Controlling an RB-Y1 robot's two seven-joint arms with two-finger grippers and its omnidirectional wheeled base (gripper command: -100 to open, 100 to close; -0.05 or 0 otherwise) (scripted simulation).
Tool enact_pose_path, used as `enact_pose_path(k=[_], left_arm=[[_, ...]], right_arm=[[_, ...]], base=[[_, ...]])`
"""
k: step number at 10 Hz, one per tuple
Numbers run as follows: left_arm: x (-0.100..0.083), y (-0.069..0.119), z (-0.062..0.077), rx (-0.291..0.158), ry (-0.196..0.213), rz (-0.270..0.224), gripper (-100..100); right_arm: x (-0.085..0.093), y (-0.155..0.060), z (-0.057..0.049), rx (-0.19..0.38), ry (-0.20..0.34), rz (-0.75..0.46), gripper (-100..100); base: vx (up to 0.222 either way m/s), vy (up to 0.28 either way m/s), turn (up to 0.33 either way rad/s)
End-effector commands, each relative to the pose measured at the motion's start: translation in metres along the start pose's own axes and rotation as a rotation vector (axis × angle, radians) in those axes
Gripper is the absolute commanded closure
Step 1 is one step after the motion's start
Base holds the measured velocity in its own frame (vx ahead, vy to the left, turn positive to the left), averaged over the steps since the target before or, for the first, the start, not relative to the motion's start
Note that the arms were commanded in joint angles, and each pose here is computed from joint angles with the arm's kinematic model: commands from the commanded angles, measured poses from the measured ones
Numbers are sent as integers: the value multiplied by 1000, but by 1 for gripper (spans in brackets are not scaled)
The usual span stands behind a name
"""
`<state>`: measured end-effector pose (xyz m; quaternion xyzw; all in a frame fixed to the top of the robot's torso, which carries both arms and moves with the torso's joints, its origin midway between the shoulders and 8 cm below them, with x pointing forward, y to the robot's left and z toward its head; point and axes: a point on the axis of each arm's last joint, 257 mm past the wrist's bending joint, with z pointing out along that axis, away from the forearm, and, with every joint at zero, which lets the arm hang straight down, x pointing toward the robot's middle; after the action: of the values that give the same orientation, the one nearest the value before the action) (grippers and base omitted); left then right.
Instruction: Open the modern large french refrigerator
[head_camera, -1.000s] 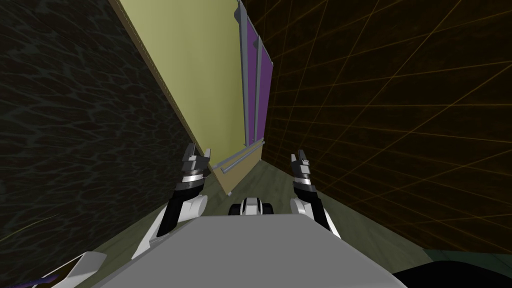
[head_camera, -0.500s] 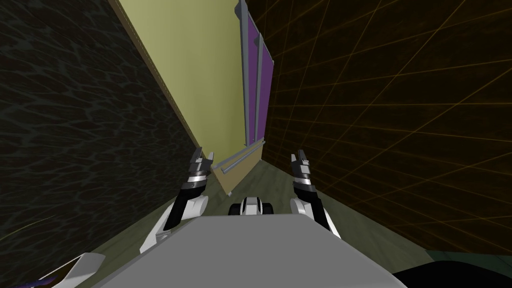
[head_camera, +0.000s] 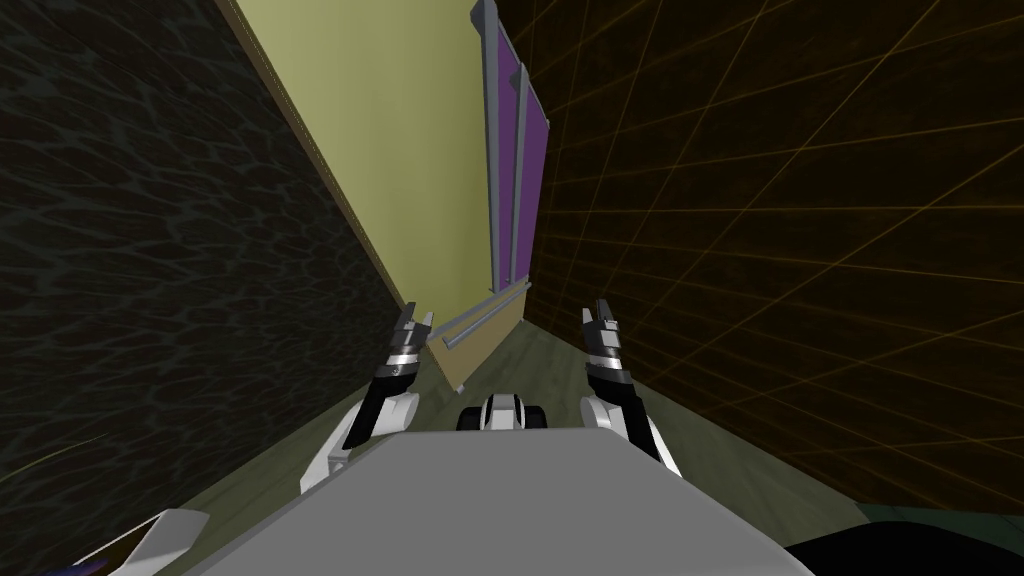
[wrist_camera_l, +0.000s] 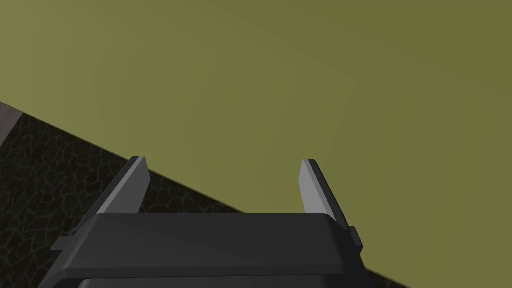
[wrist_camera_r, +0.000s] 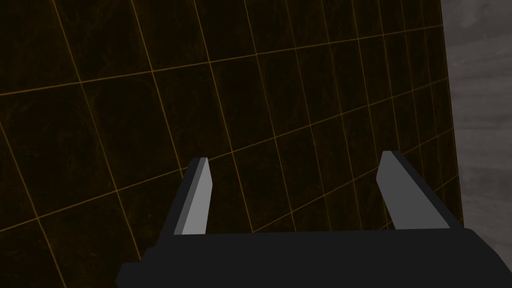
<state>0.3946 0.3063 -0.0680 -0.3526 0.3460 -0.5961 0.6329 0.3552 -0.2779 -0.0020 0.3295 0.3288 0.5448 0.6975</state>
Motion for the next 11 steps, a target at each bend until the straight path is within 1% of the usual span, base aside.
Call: enact_pose_path(k=[1, 4, 5, 6, 9, 10, 11], left_arm=[[-4, 23, -3, -38, 2, 0, -100], [-7, 49, -10, -81, 2, 0, -100], [-8, 53, -11, -90, 0, 0, -100], [-10, 66, -15, -111, -1, -1, -100], [-14, 91, -23, -152, -6, -4, -100], [-15, 97, -26, -165, -8, -4, -100], [-17, 108, -31, -184, -12, -6, -100]], right_arm=[[0, 0, 0, 0, 0, 0, 0], [0, 0, 0, 0, 0, 0, 0], [0, 0, 0, 0, 0, 0, 0], [0, 0, 0, 0, 0, 0, 0], [0, 0, 0, 0, 0, 0, 0], [0, 0, 0, 0, 0, 0, 0], [0, 0, 0, 0, 0, 0, 0]], base=[[12, 10, 1], [13, 14, 1], [11, 9, 1], [12, 10, 1], [15, 13, 1], [11, 11, -1], [11, 13, 1]])
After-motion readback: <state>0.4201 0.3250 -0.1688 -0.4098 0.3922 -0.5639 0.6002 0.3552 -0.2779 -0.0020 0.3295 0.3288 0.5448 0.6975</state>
